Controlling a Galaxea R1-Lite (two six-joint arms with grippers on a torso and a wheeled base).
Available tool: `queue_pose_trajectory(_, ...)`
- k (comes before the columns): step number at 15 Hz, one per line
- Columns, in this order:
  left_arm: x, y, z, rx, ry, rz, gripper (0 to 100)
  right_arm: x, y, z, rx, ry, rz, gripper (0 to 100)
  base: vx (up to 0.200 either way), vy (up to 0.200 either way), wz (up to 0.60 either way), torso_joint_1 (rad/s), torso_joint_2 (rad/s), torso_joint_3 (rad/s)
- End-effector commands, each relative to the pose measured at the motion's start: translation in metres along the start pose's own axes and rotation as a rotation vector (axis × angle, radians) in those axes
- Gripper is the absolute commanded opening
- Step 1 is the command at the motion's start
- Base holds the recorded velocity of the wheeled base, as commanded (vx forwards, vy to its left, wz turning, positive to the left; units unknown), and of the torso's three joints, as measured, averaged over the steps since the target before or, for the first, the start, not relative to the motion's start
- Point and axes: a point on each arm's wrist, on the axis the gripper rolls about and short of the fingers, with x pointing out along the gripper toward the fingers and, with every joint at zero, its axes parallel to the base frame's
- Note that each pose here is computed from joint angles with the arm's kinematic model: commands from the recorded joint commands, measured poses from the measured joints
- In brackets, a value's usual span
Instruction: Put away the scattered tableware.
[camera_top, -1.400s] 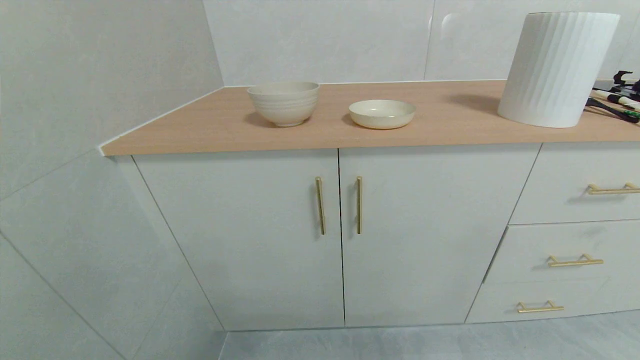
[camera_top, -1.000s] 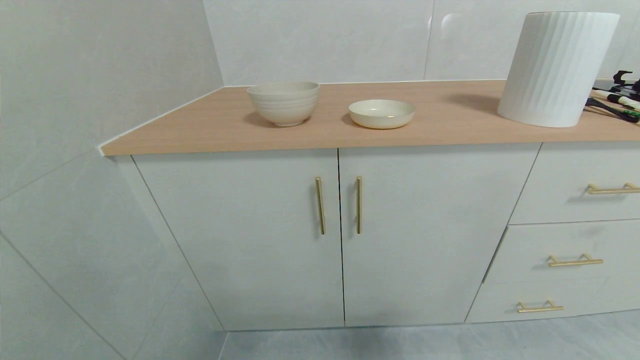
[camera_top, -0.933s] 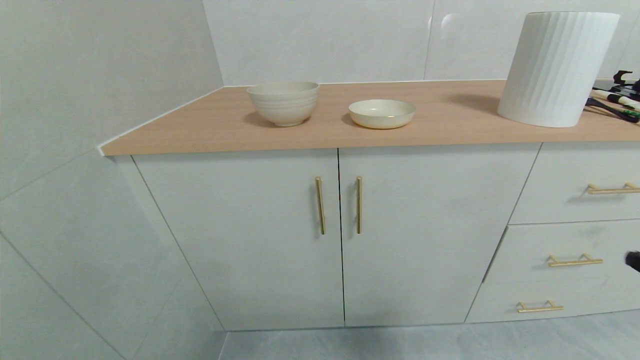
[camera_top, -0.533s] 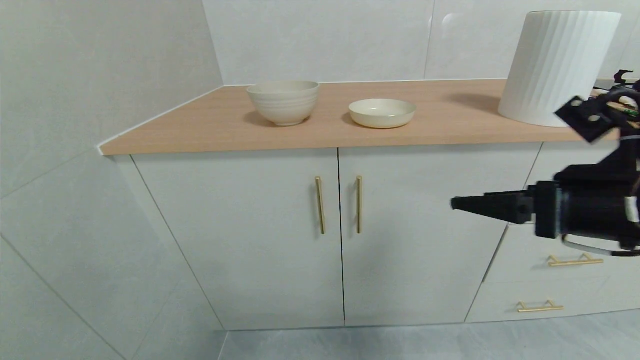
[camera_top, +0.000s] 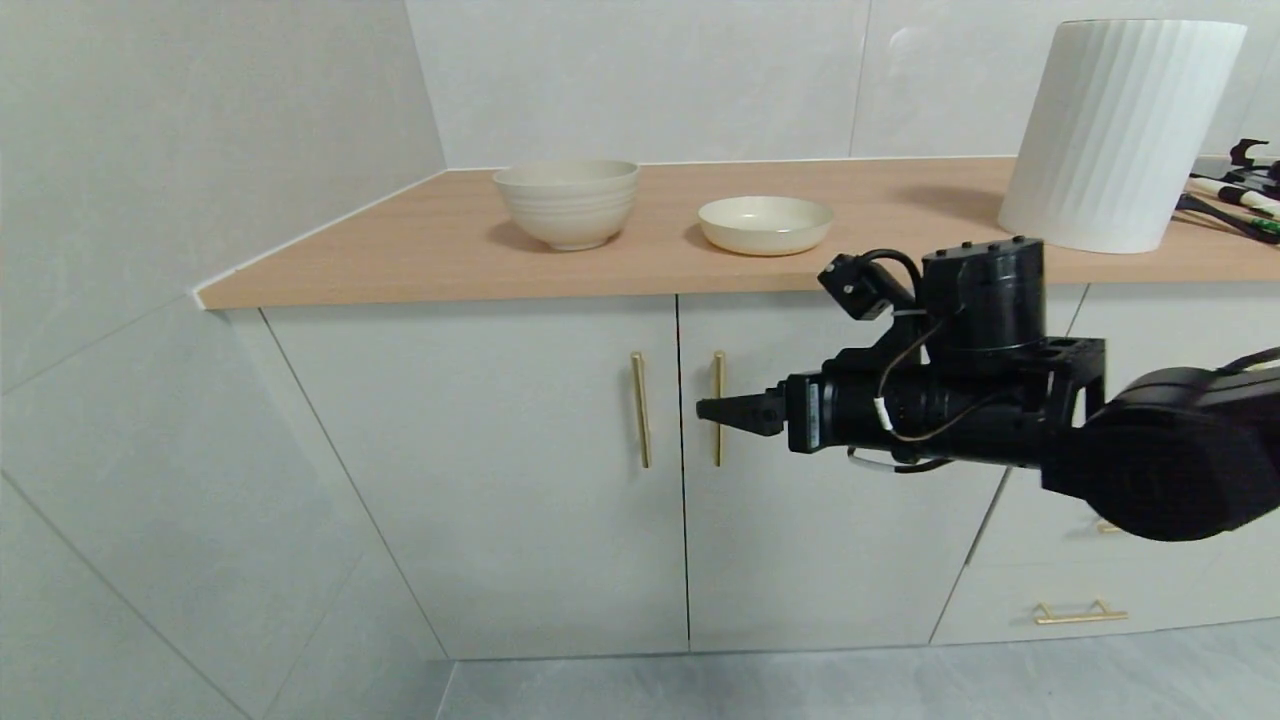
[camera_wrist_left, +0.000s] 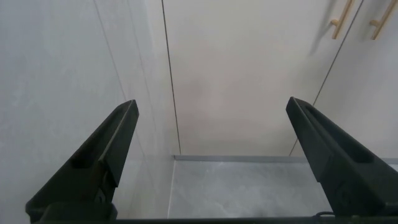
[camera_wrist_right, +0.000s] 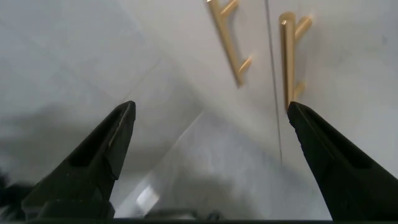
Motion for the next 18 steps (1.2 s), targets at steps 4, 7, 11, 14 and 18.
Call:
queue_pose_trajectory(4,0.0,0.0,0.0,0.001,0.0,0.001,100,0.047,-0.023,-0.034,0.022,-0.009,-0.025,100,0.0,0.0,0.0,0.0,0.0,0.0)
queue_pose_trajectory(7,0.0,0.0,0.0,0.001,0.0,0.001,100,0.061,-0.031,-0.039,0.022,-0.063,-0.058,100,0.0,0.0,0.0,0.0,0.0,0.0)
queue_pose_trajectory(11,0.0,0.0,0.0,-0.001,0.0,0.001,100,0.076,-0.041,-0.038,0.062,-0.146,-0.044,100,0.0,0.0,0.0,0.0,0.0,0.0)
queue_pose_trajectory(14,0.0,0.0,0.0,0.001,0.0,0.001,100,0.084,-0.045,-0.038,0.072,-0.157,-0.043,100,0.0,0.0,0.0,0.0,0.0,0.0)
queue_pose_trajectory(18,0.0,0.0,0.0,0.001,0.0,0.001,100,0.086,-0.045,-0.037,0.1,-0.209,-0.012,100,0.0,0.0,0.0,0.0,0.0,0.0)
